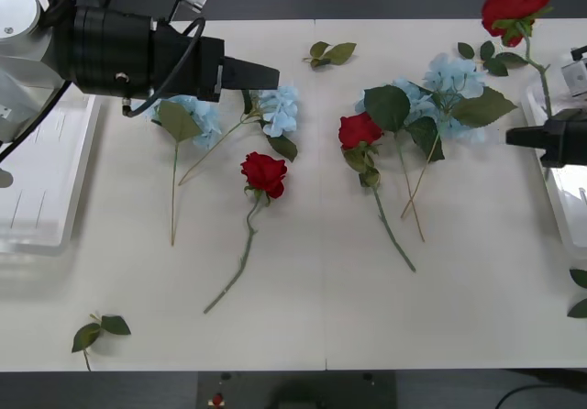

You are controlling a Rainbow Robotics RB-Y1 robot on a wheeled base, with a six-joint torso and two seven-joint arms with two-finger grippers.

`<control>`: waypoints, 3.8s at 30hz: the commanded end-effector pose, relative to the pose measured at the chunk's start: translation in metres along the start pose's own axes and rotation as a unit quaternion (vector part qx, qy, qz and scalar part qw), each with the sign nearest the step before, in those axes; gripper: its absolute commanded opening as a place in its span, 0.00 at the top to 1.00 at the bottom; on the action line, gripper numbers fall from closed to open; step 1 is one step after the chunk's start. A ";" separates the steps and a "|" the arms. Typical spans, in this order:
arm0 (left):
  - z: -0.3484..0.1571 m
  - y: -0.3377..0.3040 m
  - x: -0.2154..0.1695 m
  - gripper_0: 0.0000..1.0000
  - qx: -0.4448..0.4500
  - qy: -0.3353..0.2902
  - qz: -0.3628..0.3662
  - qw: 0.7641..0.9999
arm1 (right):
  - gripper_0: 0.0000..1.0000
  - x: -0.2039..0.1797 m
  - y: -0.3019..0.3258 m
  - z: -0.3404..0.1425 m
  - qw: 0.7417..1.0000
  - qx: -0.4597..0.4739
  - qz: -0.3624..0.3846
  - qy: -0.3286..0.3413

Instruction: Put the red flowers into the right box and the blue flowers into the left box

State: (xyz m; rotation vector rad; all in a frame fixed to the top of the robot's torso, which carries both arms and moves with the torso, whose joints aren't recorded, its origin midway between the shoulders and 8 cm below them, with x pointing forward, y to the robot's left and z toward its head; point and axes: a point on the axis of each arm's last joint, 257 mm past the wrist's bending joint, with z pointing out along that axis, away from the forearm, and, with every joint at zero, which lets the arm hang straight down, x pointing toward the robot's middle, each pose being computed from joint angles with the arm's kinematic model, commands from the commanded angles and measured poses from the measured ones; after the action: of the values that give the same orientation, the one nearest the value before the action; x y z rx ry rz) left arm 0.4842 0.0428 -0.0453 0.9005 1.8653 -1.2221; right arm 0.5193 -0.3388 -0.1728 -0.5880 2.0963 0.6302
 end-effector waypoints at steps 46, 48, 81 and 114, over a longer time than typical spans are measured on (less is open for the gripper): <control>-0.135 0.199 0.164 0.00 -0.453 0.217 -0.145 0.852 | 0.40 0.124 -0.251 -0.180 0.882 0.433 -0.043 0.183; -0.128 0.201 0.167 0.00 -0.449 0.219 -0.152 0.853 | 0.28 0.124 -0.251 -0.181 0.881 0.434 -0.044 0.183; -0.090 0.227 0.190 0.09 -0.479 0.234 -0.127 0.836 | 0.01 0.033 -0.061 -0.030 0.959 0.195 0.166 0.118; -0.141 0.199 0.076 1.00 -0.487 0.157 -0.051 0.858 | 0.01 -0.020 0.000 0.163 0.914 0.262 0.292 0.101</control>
State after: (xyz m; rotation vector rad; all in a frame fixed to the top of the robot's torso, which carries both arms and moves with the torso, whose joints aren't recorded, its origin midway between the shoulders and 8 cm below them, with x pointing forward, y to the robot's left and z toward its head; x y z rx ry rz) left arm 0.5788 0.2387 -0.2035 0.3969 2.4798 -0.0832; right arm 0.6109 -0.2346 -0.2600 0.3304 2.5519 0.3070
